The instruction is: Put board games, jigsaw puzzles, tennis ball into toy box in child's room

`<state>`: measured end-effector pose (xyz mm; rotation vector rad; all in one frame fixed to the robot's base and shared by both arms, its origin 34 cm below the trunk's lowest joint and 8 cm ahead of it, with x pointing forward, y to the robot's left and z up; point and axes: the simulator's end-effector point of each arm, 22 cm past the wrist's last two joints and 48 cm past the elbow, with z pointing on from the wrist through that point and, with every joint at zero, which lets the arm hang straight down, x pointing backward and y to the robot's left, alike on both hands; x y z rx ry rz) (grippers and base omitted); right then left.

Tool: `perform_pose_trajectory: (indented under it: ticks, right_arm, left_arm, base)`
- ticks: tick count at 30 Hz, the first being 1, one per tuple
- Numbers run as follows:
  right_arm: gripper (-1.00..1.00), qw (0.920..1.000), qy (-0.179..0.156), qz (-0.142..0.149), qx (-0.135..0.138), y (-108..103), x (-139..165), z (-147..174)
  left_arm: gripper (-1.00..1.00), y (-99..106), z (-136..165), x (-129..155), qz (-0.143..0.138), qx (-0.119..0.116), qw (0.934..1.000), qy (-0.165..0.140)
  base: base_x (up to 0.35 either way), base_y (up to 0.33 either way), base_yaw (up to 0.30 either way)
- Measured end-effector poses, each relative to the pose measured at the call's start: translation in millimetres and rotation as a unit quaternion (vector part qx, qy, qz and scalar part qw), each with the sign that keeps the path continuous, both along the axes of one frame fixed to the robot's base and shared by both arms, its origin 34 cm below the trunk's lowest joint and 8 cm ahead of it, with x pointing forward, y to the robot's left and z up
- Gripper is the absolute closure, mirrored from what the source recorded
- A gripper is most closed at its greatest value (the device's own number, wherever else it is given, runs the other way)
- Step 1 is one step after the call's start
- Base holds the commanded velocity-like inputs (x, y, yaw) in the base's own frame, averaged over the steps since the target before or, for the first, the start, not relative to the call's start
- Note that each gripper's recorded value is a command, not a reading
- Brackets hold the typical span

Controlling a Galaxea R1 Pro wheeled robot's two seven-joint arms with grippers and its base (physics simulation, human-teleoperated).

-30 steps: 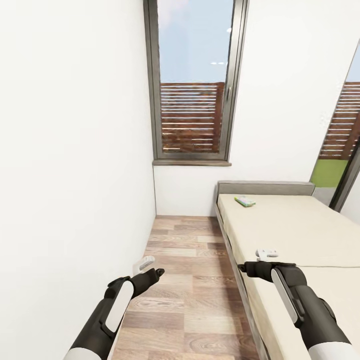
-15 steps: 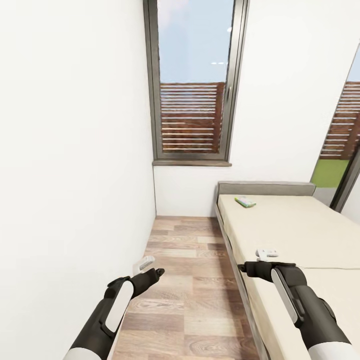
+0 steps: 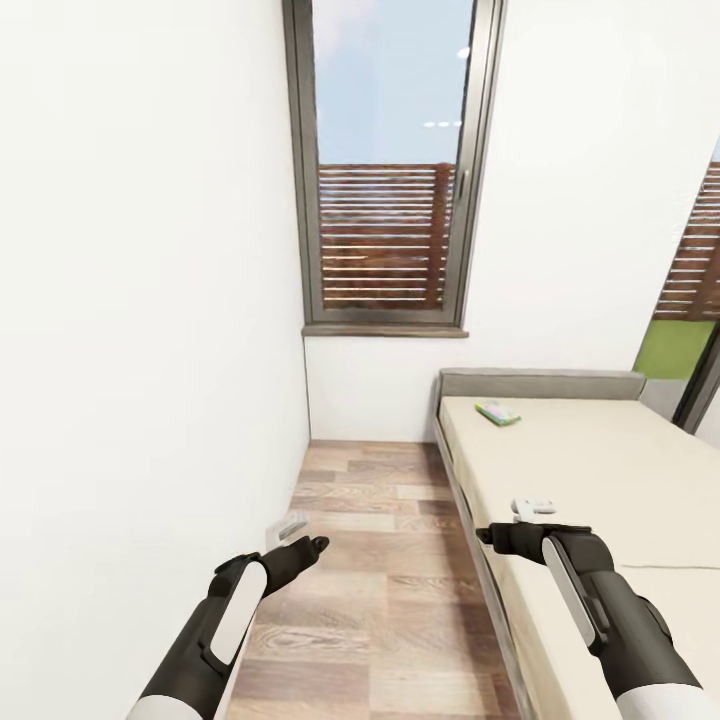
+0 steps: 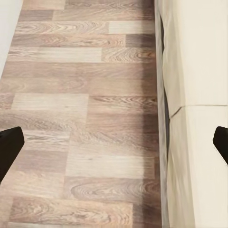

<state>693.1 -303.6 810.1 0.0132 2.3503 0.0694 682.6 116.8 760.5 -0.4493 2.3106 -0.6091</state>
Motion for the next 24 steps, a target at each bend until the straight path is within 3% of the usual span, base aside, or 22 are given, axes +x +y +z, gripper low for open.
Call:
perform_pose_trajectory:
  ticks: [24]
  right_arm:
    - [-1.0,1.0,0.0,0.0,0.0,0.0,-0.2,-0.1]
  left_arm:
    - [-1.0,-0.2,-0.2,-0.2,0.0,0.0,1.0,0.0]
  base:
    - [0.331,0.0,0.0]
